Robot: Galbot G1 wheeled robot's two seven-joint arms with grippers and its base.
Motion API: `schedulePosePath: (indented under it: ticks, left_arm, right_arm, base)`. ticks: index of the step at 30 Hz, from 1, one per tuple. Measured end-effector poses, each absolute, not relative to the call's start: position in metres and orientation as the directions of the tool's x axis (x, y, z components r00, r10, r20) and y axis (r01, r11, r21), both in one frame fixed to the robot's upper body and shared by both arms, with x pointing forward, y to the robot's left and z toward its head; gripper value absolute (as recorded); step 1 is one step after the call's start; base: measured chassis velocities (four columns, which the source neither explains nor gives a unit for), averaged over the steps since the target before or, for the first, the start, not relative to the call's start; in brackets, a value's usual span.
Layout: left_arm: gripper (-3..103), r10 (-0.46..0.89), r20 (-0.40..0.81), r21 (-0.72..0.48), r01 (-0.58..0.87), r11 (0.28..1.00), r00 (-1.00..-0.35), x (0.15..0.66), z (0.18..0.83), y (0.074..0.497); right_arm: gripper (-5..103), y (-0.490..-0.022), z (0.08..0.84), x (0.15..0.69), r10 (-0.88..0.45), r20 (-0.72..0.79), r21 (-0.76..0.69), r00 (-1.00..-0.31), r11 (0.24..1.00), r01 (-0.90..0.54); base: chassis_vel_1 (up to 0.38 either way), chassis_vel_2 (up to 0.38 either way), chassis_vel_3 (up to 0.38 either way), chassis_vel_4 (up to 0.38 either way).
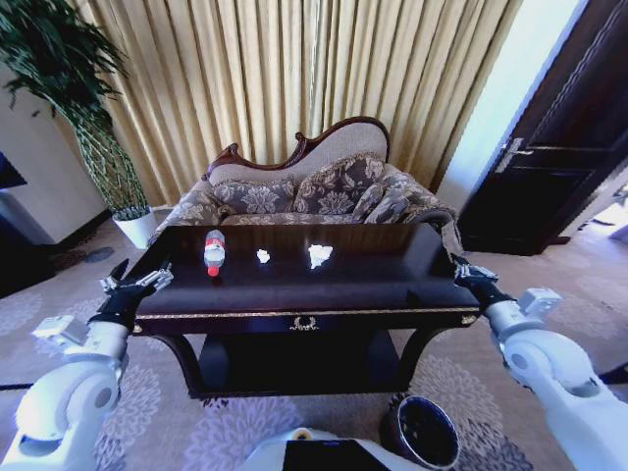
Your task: Move to the front of the table and place the trash on the table into the trash bin.
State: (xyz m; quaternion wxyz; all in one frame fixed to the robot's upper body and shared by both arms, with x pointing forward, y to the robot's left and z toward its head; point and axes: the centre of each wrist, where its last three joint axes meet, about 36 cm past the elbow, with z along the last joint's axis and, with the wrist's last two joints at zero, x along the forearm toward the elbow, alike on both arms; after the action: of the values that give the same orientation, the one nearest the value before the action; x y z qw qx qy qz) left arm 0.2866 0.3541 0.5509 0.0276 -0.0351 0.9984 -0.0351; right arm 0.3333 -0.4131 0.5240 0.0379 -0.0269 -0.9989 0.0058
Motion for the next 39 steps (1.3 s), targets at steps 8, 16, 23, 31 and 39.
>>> schedulePosePath:
  ticks: [8, 16, 23, 31, 39]
  left_arm:
    - [100, -0.076, -0.053, -0.072, -0.072, 0.995, -0.996, 0.285, 0.551, 0.354]
    - [100, -0.08, -0.054, -0.07, -0.076, 0.995, -0.995, 0.285, 0.551, 0.355]
    - [100, -0.077, -0.056, -0.071, -0.073, 0.995, -0.995, 0.285, 0.552, 0.354]
    - [100, -0.075, -0.057, -0.071, -0.071, 0.995, -0.996, 0.285, 0.552, 0.354]
    - [100, -0.073, -0.06, -0.07, -0.069, 0.995, -0.996, 0.285, 0.553, 0.353]
  right_arm:
    - [0, -0.413, 0.524, 0.333, 0.056, 0.076, -0.014, -0.996, 0.998, 0.055]
    - [0, -0.413, 0.525, 0.333, 0.055, 0.073, -0.015, -0.996, 0.998, 0.054]
    - [0, -0.414, 0.525, 0.332, 0.058, 0.077, -0.018, -0.995, 0.998, 0.057]
    - [0, -0.414, 0.524, 0.332, 0.06, 0.078, -0.028, -0.995, 0.998, 0.058]
    - [0, -0.412, 0.51, 0.335, 0.068, 0.087, -0.066, -0.994, 0.996, 0.062]
  base:
    - [0.127, -0.138, -0.118, 0.133]
    - [0.115, -0.087, -0.104, 0.098]
    - [0.108, -0.109, -0.114, 0.117]
    - [0.117, -0.134, -0.114, 0.122]
    - [0.093, -0.098, -0.095, 0.098]
